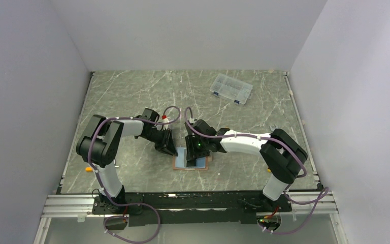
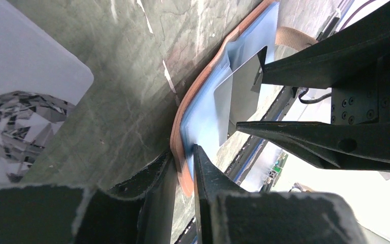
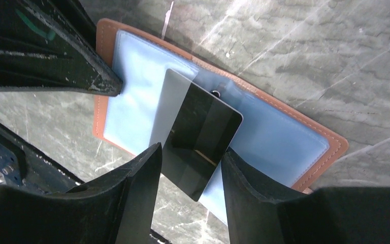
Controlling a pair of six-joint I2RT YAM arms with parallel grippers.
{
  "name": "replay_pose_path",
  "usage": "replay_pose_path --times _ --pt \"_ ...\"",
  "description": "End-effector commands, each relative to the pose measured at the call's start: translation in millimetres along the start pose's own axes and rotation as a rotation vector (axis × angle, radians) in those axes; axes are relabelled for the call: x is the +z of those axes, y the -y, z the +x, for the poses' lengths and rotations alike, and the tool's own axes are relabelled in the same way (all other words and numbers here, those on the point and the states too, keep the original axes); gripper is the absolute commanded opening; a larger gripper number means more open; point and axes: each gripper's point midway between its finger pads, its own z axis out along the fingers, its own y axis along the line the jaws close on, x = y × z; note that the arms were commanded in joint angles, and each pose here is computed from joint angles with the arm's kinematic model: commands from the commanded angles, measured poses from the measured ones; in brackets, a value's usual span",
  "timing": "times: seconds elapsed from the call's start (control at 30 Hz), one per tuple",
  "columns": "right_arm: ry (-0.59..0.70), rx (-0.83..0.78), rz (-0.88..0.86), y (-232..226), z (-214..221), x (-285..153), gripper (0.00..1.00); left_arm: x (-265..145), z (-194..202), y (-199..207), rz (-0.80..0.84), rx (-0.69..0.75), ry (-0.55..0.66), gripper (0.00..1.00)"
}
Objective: Put the credit cards into the card holder
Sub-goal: Insert the credit card into the card holder.
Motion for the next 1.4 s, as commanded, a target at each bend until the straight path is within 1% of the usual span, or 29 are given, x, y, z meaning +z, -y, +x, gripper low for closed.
replay_pose_path --times 0.0,0.17,0.4,0.77,0.9,0.97,1.0,1.03,1.07,1.13,1.23,1.37 --pt "-0.134 -0.027 0.078 19.5 30.6 -10.5 0.50 -8.6 -8.4 5.8 0.011 0.036 0.041 0.22" --pt "-0.110 -0.039 0.032 11.7 30.0 -15.3 0.49 -8.1 -8.1 5.2 0.013 0.033 0.040 0.22" --pt "-0.076 -0.087 -0.066 -16.1 17.4 -10.1 0.48 -9.1 -9.1 6.8 0.014 0.038 0.042 0.22" --pt "-0.062 -0.128 -0.116 -36.2 -2.2 4.3 0.47 -8.9 -10.2 10.2 0.035 0.041 0.043 0.22" --pt "-0.060 -0.141 -0.132 -40.6 -5.8 8.4 0.47 -10.0 -11.6 12.4 0.040 0.051 0.044 0.24" --pt "-0.058 -0.150 -0.135 -42.9 -8.2 9.2 0.47 -11.0 -13.4 13.9 0.041 0.060 0.047 0.27" --pt "-0.054 -0.154 -0.140 -44.5 -10.0 9.1 0.47 -11.3 -13.7 14.0 0.036 0.064 0.047 0.31" --pt "-0.052 -0.157 -0.146 -46.4 -11.4 9.1 0.47 -11.6 -13.9 14.3 0.031 0.071 0.047 0.38" --pt "-0.050 -0.161 -0.151 -48.4 -13.3 9.3 0.47 -11.9 -14.6 15.1 0.024 0.080 0.048 0.47" --pt "-0.052 -0.163 -0.163 -50.9 -14.6 10.8 0.47 -12.0 -14.8 18.2 0.023 0.099 0.047 0.53" --pt "-0.059 -0.176 -0.178 -54.9 -13.6 12.7 0.46 -11.8 -15.4 20.5 0.027 0.111 0.042 0.55" --pt "-0.059 -0.182 -0.162 -51.2 -12.1 10.8 0.46 -13.0 -17.5 18.4 0.024 0.103 0.035 0.53"
